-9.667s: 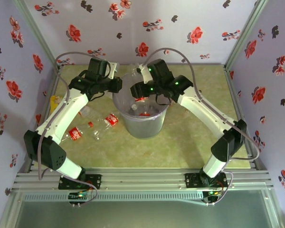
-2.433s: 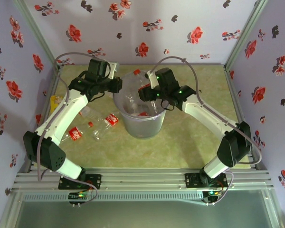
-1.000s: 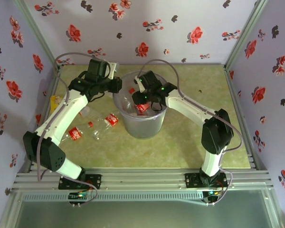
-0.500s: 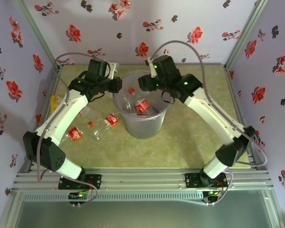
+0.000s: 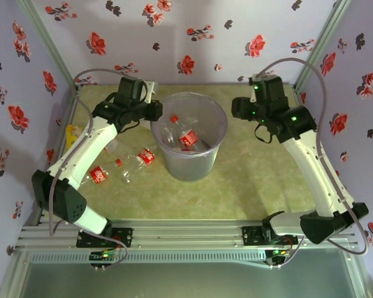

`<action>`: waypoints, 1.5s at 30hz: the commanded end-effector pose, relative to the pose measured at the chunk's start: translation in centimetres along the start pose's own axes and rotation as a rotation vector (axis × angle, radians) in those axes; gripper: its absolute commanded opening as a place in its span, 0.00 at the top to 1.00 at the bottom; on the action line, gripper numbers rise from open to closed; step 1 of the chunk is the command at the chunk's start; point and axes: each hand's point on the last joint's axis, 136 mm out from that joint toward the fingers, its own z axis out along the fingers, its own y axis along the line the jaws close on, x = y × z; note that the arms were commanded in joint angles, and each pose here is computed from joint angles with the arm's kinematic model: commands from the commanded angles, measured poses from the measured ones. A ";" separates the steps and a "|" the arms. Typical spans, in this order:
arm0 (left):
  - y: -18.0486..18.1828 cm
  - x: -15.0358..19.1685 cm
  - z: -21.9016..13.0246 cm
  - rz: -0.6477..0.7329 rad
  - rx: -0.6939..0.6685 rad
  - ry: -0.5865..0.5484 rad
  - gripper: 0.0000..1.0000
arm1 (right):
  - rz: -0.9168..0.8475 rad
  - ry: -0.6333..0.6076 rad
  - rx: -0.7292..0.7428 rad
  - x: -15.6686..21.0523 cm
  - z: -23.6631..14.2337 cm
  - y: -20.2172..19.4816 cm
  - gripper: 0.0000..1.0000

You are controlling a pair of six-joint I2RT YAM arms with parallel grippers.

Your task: Put the plastic bottles in the bin

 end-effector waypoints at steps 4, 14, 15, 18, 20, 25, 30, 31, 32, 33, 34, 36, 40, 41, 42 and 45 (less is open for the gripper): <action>-2.2 -0.7 1.8 -0.021 0.016 -0.012 1.00 | 0.121 0.090 -0.022 2.1 -1.4 -2.4 0.32; -5.8 -1.2 5.4 0.023 0.021 -0.005 1.00 | 0.176 0.164 -0.076 4.1 -0.2 -3.1 0.29; -5.9 -1.3 5.6 0.028 0.020 -0.007 1.00 | 0.179 0.168 -0.087 4.1 0.0 -3.0 0.29; -6.3 -1.5 5.7 0.033 0.020 -0.013 1.00 | 0.191 0.181 -0.120 4.1 0.4 -2.7 0.28; -6.2 -1.4 5.9 0.032 0.019 -0.011 1.00 | 0.206 0.180 -0.135 3.8 0.7 -2.7 0.28; -6.3 -1.3 5.8 0.031 0.021 -0.015 1.00 | 0.229 0.212 -0.154 4.0 2.1 -2.6 0.29; -6.2 -1.3 5.8 0.034 0.021 -0.014 1.00 | 0.239 0.241 -0.169 4.5 3.1 -2.4 0.33; -6.3 -1.3 5.8 0.036 0.024 -0.015 1.00 | 0.240 0.247 -0.172 4.6 3.3 -2.3 0.35; -6.3 -1.3 5.8 0.037 0.024 -0.015 1.00 | 0.240 0.252 -0.173 4.7 3.4 -2.3 0.36; -6.3 -1.3 5.8 0.039 0.023 -0.016 1.00 | 0.241 0.258 -0.173 4.8 3.5 -2.3 0.38; -6.3 -1.3 5.8 0.041 0.023 -0.016 1.00 | 0.240 0.262 -0.169 5.0 3.7 -2.3 0.40; -6.3 -1.4 5.7 0.043 0.023 -0.017 1.00 | 0.242 0.267 -0.163 5.1 3.9 -2.4 0.44; -6.4 -1.5 5.6 0.048 0.026 -0.021 0.94 | 0.249 0.270 -0.163 5.3 4.2 -2.4 0.58; -6.4 -1.5 5.7 0.049 0.025 -0.019 0.93 | 0.251 0.274 -0.161 5.4 4.4 -2.5 0.61; -6.4 -1.6 5.7 0.049 0.025 -0.022 0.92 | 0.252 0.277 -0.160 5.5 4.5 -2.5 0.62; -6.4 -1.6 5.7 0.052 0.025 -0.022 0.90 | 0.256 0.280 -0.160 5.6 4.8 -2.5 0.67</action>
